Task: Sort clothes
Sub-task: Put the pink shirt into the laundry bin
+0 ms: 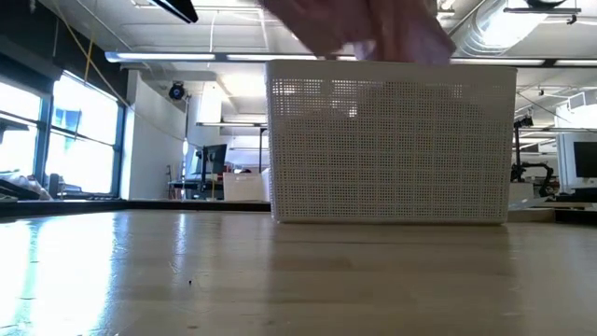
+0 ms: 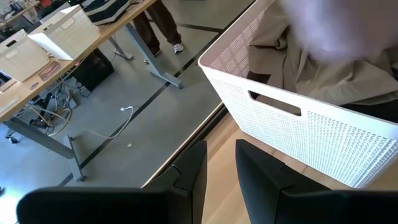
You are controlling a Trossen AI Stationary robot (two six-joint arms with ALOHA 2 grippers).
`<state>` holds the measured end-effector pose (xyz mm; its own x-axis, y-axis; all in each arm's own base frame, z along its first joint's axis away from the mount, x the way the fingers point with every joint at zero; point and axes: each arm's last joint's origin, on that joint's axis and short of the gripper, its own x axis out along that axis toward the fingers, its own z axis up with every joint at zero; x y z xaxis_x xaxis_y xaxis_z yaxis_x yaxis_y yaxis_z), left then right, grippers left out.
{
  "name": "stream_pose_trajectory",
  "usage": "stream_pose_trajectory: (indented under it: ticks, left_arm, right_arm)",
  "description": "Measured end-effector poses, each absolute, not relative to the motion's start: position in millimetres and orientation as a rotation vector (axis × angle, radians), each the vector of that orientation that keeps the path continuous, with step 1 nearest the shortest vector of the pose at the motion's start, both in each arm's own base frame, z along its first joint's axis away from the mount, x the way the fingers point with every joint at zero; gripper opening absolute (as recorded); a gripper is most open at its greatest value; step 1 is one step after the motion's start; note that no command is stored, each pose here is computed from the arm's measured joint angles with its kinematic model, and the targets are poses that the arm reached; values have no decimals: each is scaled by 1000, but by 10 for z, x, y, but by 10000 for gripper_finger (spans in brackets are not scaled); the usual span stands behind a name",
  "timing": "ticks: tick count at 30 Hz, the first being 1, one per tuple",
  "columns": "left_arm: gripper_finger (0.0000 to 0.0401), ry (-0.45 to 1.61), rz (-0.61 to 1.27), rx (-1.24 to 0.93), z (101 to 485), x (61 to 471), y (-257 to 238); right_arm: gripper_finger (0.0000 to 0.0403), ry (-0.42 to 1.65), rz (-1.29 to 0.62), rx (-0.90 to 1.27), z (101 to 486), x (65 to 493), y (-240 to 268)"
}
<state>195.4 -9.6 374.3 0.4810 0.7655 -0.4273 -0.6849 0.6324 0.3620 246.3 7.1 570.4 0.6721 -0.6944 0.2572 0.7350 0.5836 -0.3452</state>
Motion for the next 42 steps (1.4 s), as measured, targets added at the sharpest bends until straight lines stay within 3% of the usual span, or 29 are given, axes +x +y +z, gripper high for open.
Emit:
stream_pose_trajectory:
  ticks: [5, 11, 16, 21, 25, 30, 36, 42]
  left_arm:
    - [80, 597, 888, 148, 3743, 1955, -96]
    - [80, 598, 884, 146, 3742, 1955, -97]
    - [80, 598, 885, 146, 3742, 1955, -97]
    - [80, 597, 886, 147, 3742, 1955, -96]
    - [80, 597, 887, 146, 3743, 1955, -96]
    - [80, 597, 887, 147, 3742, 1955, -96]
    - [81, 597, 887, 147, 3742, 1955, -96]
    - [81, 610, 861, 133, 3736, 1958, -102]
  right_arm:
    - [12, 87, -1039, -508, 5596, 2542, -151]
    - [12, 471, -1126, -458, 4854, 2723, -683]
    - [12, 695, -1022, -286, 3939, 2830, -1056]
    - [26, 713, -833, -137, 3112, 2960, -1253]
    - [31, 774, -691, -39, 2728, 3047, -1307]
    - [43, 830, -592, 56, 2845, 3102, -1314]
    - [105, 778, -542, 50, 3667, 3092, -1174]
    - [149, 788, -536, 172, 4390, 2792, -848]
